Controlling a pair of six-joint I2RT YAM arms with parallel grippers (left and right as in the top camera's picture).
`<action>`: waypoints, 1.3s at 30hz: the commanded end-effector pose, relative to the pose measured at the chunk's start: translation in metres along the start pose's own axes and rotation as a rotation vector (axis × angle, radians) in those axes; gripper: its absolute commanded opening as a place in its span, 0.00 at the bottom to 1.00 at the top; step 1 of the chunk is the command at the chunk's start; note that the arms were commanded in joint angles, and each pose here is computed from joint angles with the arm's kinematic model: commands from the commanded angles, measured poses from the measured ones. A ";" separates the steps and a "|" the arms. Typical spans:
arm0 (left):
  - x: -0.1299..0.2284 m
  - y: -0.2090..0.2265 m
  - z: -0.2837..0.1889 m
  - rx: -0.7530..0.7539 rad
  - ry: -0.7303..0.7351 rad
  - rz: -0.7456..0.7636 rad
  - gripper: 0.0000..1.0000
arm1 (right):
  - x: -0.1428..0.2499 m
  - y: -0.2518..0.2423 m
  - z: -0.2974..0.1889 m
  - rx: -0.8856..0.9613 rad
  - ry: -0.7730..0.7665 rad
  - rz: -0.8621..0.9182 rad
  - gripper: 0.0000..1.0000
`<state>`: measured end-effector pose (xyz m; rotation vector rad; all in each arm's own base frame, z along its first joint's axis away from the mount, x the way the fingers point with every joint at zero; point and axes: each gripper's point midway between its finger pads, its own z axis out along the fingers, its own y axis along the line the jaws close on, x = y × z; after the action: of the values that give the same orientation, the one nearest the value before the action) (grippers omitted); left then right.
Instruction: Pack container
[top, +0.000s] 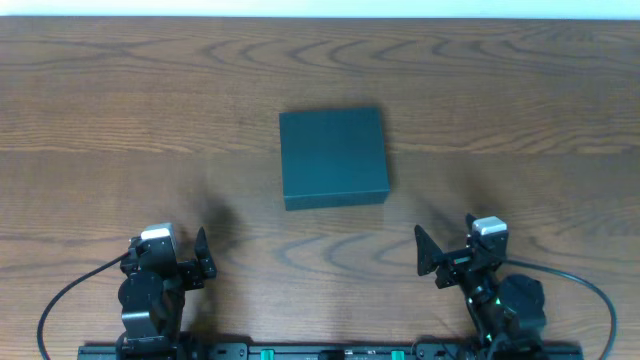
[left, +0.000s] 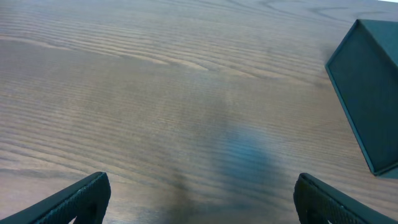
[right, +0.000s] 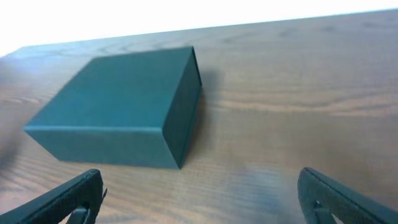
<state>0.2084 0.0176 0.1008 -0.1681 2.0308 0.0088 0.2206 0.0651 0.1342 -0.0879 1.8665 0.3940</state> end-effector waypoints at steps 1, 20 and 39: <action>0.004 0.004 0.002 -0.021 0.003 0.017 0.95 | 0.000 0.005 0.000 -0.021 -0.009 -0.016 0.99; 0.004 0.004 0.002 -0.021 0.003 0.017 0.95 | 0.000 0.008 0.000 -0.032 -0.005 -0.019 0.99; 0.004 0.004 0.002 -0.021 0.003 0.017 0.95 | 0.000 0.008 0.000 -0.032 -0.005 -0.019 0.99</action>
<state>0.2084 0.0176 0.1008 -0.1681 2.0308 0.0088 0.2188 0.0705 0.1361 -0.1116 1.8577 0.4117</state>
